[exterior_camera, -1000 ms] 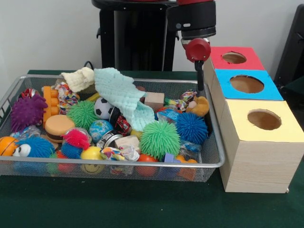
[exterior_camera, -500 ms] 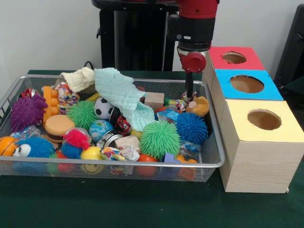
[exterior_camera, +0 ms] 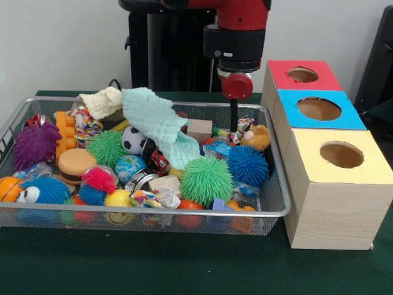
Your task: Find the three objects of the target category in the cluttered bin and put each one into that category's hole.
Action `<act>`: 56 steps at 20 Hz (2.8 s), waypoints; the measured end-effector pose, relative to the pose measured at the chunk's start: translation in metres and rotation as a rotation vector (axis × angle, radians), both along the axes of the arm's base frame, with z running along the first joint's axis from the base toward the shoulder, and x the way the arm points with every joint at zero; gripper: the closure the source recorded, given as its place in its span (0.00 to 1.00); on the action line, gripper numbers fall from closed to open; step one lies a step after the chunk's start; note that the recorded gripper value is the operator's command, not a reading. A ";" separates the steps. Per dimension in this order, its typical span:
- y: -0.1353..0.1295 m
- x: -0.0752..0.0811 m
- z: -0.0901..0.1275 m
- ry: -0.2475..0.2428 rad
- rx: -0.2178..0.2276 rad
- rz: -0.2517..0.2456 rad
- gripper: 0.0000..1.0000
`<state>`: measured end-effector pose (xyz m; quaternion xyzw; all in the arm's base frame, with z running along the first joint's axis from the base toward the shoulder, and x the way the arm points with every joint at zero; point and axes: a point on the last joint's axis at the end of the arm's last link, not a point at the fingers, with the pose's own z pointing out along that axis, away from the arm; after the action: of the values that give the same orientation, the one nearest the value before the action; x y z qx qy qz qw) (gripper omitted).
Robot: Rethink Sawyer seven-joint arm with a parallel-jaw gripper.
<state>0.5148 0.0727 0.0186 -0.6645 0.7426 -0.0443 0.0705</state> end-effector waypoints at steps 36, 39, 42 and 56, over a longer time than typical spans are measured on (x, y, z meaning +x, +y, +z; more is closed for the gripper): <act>0.027 0.006 0.014 -0.018 0.161 -0.007 0.00; 0.029 0.007 0.013 -0.018 0.177 -0.008 0.00; 0.028 0.007 0.012 -0.016 0.184 -0.013 0.00; 0.040 -0.002 -0.001 0.001 0.209 -0.007 0.00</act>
<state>0.5133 0.1123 0.0176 -0.6509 0.7456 0.0334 0.1390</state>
